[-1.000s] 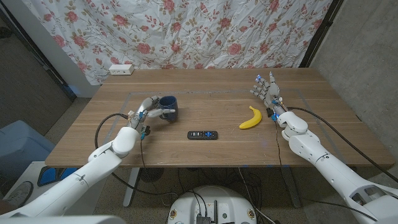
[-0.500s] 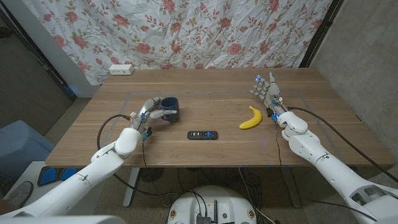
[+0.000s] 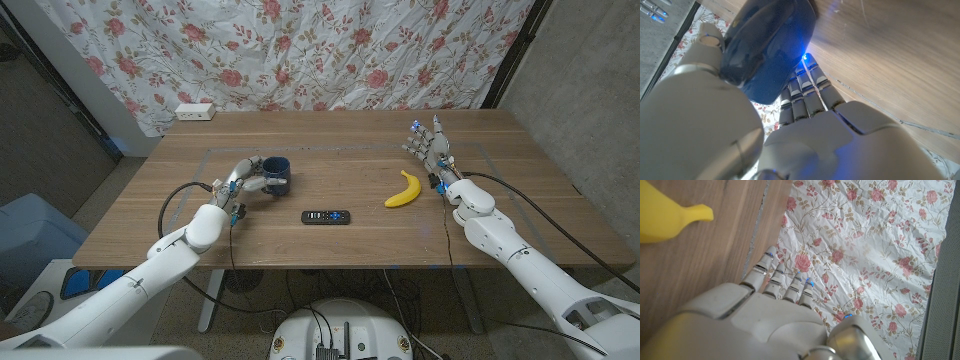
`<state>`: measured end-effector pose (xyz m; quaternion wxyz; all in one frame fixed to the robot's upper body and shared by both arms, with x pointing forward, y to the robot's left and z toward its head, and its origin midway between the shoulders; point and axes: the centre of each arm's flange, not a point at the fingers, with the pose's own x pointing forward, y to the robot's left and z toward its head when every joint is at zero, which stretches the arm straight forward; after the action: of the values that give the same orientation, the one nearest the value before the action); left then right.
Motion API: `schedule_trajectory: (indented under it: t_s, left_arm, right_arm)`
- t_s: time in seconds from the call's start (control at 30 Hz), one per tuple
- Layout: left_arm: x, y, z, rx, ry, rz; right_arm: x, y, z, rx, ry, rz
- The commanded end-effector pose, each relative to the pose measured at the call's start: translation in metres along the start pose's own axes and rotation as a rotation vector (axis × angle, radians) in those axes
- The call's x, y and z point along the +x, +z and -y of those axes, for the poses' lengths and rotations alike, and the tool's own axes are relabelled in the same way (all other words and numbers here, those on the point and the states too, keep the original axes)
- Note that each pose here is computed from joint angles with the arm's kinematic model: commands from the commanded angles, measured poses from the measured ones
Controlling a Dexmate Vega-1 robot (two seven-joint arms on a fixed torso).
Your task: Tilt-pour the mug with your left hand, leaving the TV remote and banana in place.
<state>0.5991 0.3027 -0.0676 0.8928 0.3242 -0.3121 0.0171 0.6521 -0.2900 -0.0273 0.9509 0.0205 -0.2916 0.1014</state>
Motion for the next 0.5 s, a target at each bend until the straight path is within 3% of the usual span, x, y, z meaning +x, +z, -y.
schedule_trajectory:
  t_s: [0.03,0.5]
  left_arm:
    - [-0.0019,-0.0031,0.0009,0.016,-0.021,-0.006]
    - [-0.0043,-0.0073,-0.0054,0.008,-0.015,-0.028]
  right_arm:
    - [0.0,0.0001,-0.0001,0.0,0.001,0.0]
    - [0.0001,0.0001,-0.0001,0.0,0.0,0.0]
